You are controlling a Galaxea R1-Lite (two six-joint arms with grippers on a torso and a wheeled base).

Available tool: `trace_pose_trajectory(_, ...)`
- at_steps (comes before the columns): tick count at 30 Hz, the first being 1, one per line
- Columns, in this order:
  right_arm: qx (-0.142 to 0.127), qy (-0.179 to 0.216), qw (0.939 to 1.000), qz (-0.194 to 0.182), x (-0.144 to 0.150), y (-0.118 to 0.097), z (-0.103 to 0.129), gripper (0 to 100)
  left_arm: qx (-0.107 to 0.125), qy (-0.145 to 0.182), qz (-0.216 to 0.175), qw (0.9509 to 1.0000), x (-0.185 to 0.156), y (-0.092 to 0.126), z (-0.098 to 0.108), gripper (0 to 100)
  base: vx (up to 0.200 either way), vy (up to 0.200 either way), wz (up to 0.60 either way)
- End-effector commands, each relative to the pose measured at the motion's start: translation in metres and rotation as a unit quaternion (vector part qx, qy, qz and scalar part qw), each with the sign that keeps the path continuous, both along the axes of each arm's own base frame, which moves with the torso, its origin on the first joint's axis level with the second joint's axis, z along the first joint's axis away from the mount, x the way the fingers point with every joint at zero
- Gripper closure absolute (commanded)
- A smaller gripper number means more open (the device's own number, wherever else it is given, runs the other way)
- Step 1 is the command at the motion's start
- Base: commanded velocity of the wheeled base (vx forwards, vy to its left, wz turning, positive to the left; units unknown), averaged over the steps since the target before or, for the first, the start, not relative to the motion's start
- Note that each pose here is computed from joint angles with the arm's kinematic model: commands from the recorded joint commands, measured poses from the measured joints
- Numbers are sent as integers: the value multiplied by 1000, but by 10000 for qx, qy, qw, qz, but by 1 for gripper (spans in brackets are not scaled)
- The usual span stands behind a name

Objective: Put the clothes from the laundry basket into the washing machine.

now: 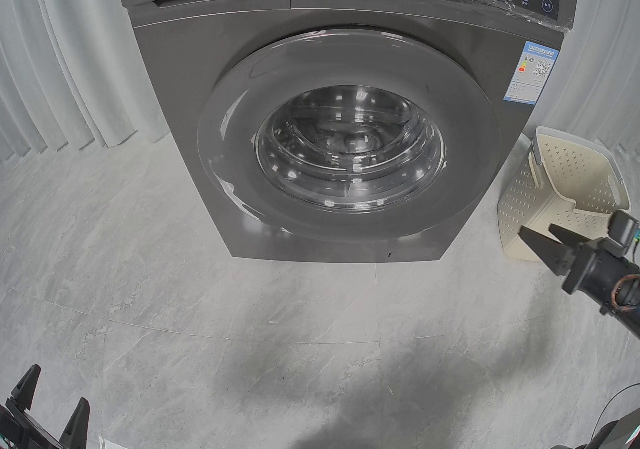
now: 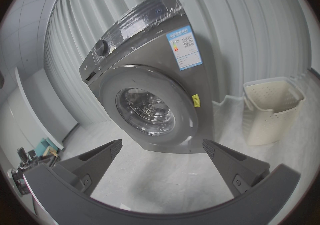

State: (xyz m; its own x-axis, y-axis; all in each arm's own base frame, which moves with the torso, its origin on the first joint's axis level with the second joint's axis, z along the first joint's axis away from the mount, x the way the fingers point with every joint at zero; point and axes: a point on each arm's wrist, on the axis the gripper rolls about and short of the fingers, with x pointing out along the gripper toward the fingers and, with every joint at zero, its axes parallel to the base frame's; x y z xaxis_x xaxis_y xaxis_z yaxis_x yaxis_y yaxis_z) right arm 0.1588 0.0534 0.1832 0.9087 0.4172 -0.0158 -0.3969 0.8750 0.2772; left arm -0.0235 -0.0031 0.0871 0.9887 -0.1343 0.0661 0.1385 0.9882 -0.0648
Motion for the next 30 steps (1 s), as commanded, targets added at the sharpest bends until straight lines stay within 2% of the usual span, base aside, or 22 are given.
trace_pose_trajectory(1, 397, 605, 9921, 1027, 62, 83, -41, 0, 34, 15, -15, 10000, 0, 0, -5, 0, 200, 0, 0)
trace_pose_trajectory(6, 555, 426, 9907, 1170, 70, 96, -32, 0, 34, 15, -22, 10000, 0, 0, -5, 0, 200, 0, 0)
trace_pose_trajectory(18, 849, -243, 9913, 973, 90, 101, -1, 0, 4, 19, -40, 10000, 0, 0, -5, 0, 200, 0, 0)
trace_pose_trajectory(24, 1059, -769, 9883, 783, 89, 86, 33, 0, -3, 13, -40, 10000, 0, 0, -5, 0, 0, 0, 0)
trace_pose_trajectory(30, 1108, -931, 9873, 662, 96, 82, 42, 0, -3, 13, -48, 10000, 0, 0, -5, 0, 0, 0, 0)
